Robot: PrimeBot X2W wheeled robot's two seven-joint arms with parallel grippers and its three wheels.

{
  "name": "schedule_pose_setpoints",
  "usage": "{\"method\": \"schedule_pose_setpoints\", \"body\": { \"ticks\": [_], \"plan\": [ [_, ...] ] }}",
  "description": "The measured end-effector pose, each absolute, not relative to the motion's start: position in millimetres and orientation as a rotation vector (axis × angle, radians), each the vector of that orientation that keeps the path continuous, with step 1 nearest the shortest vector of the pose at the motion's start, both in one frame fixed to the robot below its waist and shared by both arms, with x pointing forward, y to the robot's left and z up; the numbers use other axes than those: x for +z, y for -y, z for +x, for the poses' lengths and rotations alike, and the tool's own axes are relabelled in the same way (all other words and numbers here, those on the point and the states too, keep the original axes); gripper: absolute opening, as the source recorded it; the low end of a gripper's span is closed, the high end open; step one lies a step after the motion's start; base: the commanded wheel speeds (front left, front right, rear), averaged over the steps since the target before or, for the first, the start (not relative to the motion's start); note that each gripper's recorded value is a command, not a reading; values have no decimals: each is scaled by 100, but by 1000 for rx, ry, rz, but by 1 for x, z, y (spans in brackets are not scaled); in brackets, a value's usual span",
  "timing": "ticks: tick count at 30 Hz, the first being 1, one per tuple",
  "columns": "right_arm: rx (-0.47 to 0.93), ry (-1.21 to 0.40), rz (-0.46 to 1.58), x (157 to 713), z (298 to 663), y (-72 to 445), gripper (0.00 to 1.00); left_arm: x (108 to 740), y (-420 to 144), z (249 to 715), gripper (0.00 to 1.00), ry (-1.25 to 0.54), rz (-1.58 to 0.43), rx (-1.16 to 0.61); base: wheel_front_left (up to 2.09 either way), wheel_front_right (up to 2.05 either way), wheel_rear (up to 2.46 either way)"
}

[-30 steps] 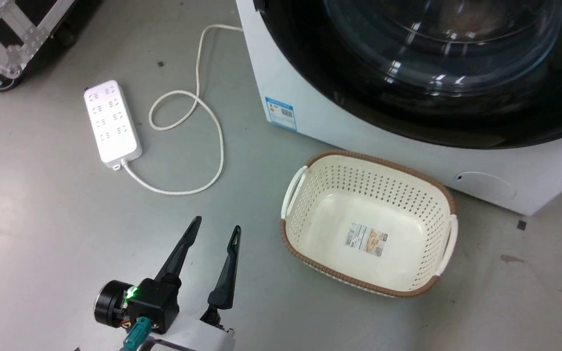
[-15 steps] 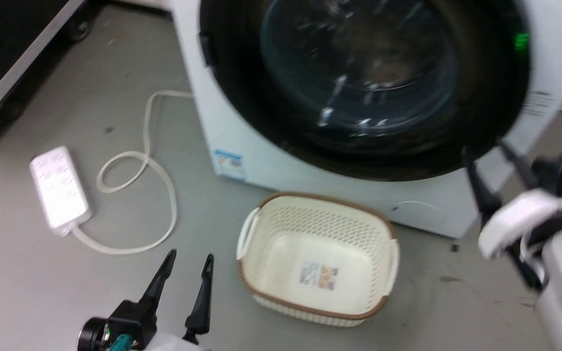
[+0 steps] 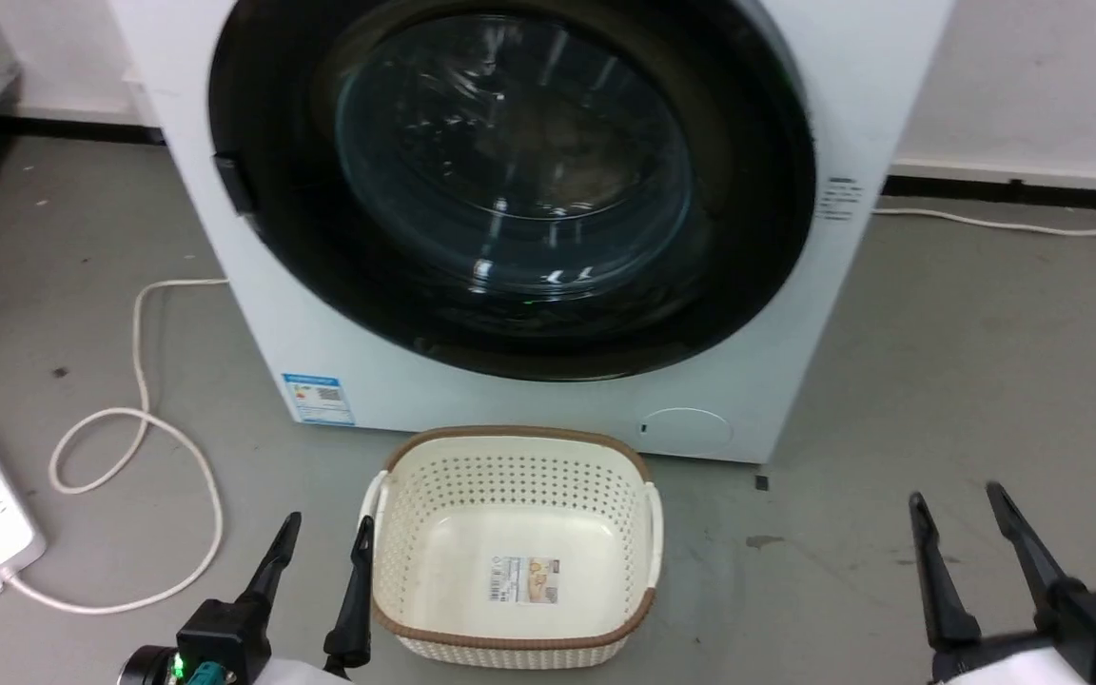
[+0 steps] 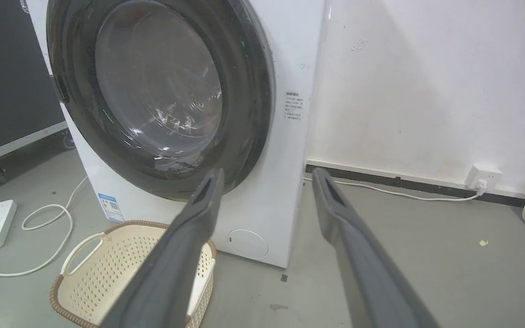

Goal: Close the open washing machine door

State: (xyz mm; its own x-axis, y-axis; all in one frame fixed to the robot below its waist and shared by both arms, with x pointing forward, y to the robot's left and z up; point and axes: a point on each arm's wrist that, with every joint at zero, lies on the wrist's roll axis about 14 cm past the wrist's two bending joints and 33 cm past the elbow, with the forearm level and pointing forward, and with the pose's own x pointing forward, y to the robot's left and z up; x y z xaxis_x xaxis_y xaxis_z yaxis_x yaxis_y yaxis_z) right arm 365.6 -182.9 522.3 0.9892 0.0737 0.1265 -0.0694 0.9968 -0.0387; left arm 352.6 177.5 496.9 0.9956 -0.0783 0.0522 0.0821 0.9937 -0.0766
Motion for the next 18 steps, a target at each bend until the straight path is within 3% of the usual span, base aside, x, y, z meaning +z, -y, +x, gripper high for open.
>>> {"method": "schedule_pose_setpoints", "body": {
  "ticks": [4,5,18],
  "plan": [
    [61,111,-8,516,361,186,100,497,-175,356,100,50,-73,-88,0,0,0],
    [61,110,-7,516,361,186,0,497,-176,357,0,50,-71,-87,0,0,0],
    [64,94,-8,514,361,185,0,497,-175,357,0,39,-65,-89,0,0,0]
  ]
}}
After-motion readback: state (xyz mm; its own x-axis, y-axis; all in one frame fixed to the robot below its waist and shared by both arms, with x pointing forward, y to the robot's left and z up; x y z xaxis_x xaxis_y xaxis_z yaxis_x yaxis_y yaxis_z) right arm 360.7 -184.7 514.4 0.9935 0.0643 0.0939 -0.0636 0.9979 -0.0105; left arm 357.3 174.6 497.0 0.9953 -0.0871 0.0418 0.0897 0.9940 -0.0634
